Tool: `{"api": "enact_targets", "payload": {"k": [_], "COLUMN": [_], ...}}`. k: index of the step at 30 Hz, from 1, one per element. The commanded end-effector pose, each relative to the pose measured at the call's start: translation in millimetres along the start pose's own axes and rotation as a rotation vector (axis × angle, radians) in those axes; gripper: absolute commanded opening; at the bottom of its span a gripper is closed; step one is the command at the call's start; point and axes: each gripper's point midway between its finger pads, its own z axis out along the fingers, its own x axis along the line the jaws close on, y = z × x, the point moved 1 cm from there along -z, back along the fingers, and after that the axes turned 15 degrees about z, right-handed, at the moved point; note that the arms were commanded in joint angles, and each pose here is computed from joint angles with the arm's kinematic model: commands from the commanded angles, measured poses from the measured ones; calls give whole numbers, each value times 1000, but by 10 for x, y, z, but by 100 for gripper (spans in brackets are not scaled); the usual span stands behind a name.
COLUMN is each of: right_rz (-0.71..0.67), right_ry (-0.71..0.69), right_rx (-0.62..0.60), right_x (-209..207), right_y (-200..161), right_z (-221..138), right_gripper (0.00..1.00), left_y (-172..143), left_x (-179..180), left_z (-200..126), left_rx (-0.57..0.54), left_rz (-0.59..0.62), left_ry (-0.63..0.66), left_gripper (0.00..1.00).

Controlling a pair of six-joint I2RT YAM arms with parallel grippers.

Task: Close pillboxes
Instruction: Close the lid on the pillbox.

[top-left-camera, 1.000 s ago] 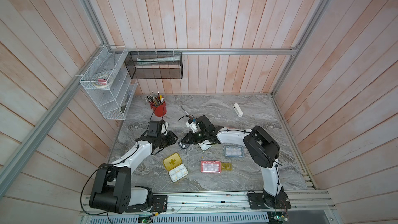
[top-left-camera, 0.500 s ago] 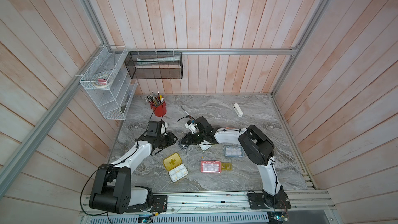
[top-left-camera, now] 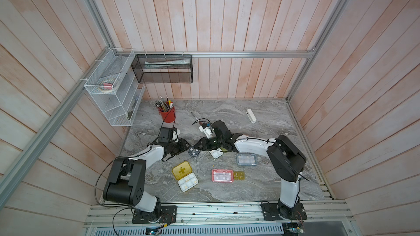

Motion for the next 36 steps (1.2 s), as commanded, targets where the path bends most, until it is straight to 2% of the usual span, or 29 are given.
{"api": "enact_targets", "payload": {"k": [1, 7, 21, 36], "right_rz": [6, 16, 23, 42], "right_ry": [-20, -48, -54, -55], "right_rx": [-28, -36, -35, -26], "right_x": [-34, -119, -158, -242], "right_y": [-49, -149, -117, -134], "right_z": [-135, -247, -210, -149], "right_gripper": [33, 40, 41, 42], "left_y": [250, 285, -10, -180], "left_x": [-65, -15, 66, -37], "left_z": [86, 168, 267, 101], "left_rx": [-55, -46, 15, 9], "left_rz": [21, 22, -10, -13], "left_ry": [-55, -44, -57, -93], "left_gripper": [46, 46, 41, 40]}}
